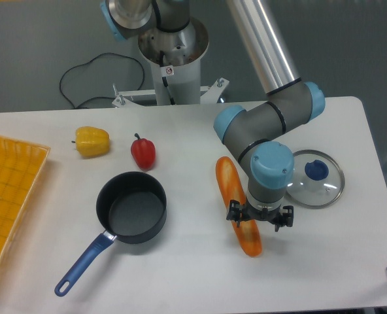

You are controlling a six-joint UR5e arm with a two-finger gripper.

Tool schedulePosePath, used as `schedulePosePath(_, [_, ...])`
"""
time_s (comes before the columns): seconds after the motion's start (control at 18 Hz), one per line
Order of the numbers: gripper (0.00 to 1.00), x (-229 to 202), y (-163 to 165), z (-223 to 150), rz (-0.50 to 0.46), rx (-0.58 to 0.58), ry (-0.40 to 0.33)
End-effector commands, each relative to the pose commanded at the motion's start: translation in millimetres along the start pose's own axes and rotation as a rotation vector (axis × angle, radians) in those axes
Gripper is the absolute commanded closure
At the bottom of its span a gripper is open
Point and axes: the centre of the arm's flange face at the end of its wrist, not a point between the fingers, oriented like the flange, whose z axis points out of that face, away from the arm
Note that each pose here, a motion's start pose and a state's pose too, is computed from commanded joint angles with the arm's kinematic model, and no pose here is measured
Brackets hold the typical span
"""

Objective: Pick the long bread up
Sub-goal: 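Lower the open gripper and align it across the baguette's middle, then descend further and close the gripper around the baguette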

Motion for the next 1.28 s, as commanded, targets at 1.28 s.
schedulePosePath(1.28, [0.00,10,-11,10,-0.069,-0.001,-0.024])
